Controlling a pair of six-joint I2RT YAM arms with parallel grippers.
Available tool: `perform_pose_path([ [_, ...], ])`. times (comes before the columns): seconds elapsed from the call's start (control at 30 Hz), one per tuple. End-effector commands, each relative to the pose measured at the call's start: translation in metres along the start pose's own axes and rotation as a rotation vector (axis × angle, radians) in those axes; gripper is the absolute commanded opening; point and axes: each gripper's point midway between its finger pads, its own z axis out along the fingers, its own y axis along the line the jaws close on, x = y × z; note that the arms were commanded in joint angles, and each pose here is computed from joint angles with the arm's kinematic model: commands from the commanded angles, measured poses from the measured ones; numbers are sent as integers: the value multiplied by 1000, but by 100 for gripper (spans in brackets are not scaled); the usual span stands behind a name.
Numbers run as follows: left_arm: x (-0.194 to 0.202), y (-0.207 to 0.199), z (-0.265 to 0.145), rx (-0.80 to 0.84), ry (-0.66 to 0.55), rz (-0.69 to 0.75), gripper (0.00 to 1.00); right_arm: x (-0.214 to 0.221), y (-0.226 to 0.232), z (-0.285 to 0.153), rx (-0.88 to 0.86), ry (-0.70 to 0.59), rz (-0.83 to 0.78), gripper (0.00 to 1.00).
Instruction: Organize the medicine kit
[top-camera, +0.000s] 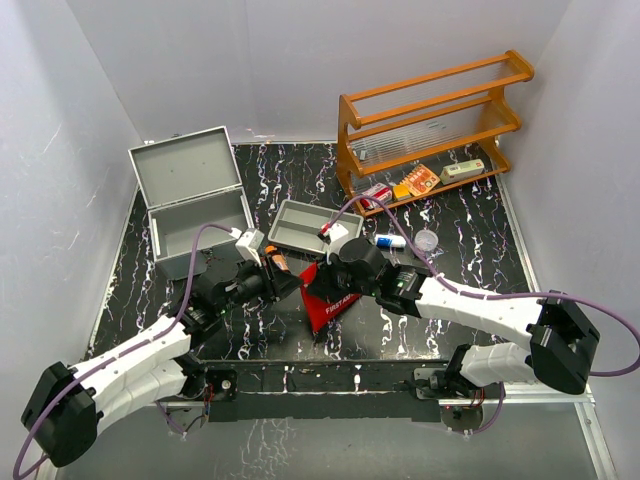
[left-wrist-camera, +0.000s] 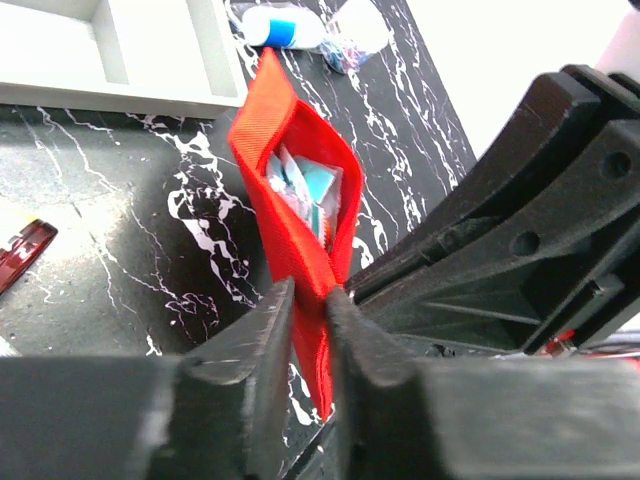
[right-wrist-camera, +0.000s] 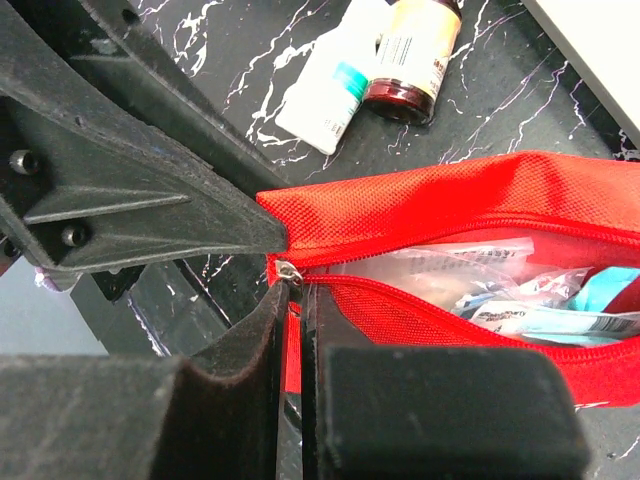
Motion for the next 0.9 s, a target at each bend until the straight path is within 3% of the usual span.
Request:
perform_pose_path([
  [0.0,-18,-24,1,84,-35,13,8,-26,13,-4,-38,-98,-23,0],
  [0.07,-18,-26,1,94,-33,23,0,-29,11,-5,-16,-111,-15,0],
  [0.37,-17,-33,-5,123,-4,81,0,-37,-40,-26,264,-235,118,0],
  [0.87,-14,-40,-11,147,33,132,0,-28,-96,-54,590,-282,194,0],
])
